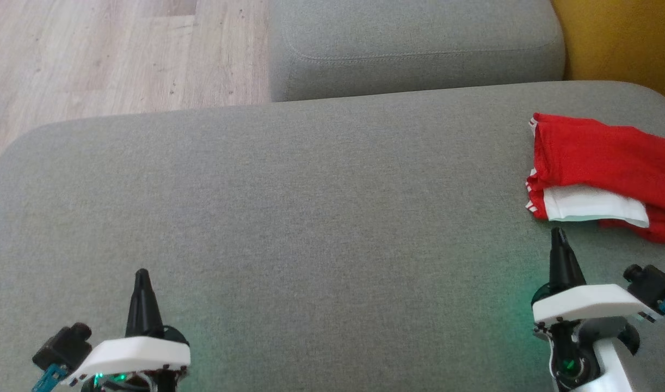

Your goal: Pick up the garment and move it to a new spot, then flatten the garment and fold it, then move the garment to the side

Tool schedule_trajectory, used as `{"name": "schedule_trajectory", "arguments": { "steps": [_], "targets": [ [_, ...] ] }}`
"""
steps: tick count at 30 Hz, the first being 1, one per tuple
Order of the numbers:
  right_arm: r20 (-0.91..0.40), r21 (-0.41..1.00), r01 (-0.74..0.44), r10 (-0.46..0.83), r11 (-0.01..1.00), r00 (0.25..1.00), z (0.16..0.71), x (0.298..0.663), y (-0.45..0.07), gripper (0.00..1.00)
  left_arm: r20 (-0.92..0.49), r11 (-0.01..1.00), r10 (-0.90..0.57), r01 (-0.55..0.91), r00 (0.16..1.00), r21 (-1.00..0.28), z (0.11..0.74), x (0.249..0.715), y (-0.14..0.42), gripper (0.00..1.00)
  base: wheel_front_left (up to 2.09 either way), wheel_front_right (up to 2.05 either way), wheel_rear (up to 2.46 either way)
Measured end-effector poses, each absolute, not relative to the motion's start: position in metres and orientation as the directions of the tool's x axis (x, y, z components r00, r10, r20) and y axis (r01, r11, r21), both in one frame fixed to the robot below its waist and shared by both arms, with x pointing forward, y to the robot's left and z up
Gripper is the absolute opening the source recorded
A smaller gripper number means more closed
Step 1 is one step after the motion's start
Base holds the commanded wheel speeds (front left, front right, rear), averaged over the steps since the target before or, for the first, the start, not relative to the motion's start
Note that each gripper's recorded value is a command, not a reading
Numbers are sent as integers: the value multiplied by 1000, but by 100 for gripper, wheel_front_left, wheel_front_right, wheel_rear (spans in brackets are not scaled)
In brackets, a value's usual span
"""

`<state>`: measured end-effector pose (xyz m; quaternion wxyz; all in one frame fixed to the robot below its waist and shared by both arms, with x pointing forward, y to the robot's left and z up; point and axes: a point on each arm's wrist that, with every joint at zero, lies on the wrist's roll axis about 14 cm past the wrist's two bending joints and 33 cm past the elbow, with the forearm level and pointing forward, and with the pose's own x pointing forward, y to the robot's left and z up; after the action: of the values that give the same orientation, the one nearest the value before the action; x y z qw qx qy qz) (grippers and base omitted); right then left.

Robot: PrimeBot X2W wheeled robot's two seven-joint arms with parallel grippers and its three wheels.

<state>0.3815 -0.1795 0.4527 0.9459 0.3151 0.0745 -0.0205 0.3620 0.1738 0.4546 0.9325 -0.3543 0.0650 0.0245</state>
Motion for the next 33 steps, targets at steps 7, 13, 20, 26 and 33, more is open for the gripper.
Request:
{"name": "schedule_trajectory", "arguments": {
  "steps": [7, 13, 20, 26, 33],
  "targets": [
    [-159, 653, 108, -4, 750, 987, 453, 381, -184, 0, -148, 698, 6, -110, 989, -707, 454, 362, 176, 0, 0, 0, 0],
    [-156, 693, 117, -11, 711, 988, 455, 382, -186, 0, -156, 660, 11, -124, 988, -741, 454, 363, 179, 0, 0, 0, 0],
    [-151, 754, 126, -17, 645, 988, 459, 383, -188, 0, -162, 597, 10, -136, 987, -791, 454, 364, 180, 0, 0, 0, 0],
    [-145, 797, 130, -22, 591, 989, 462, 384, -190, 0, -159, 546, 4, -136, 987, -827, 455, 365, 180, 0, 0, 0, 0],
    [-140, 840, 133, -26, 526, 990, 465, 384, -193, 0, -159, 486, 0, -139, 987, -863, 457, 366, 181, 0, 0, 0, 0]
  ]
}}
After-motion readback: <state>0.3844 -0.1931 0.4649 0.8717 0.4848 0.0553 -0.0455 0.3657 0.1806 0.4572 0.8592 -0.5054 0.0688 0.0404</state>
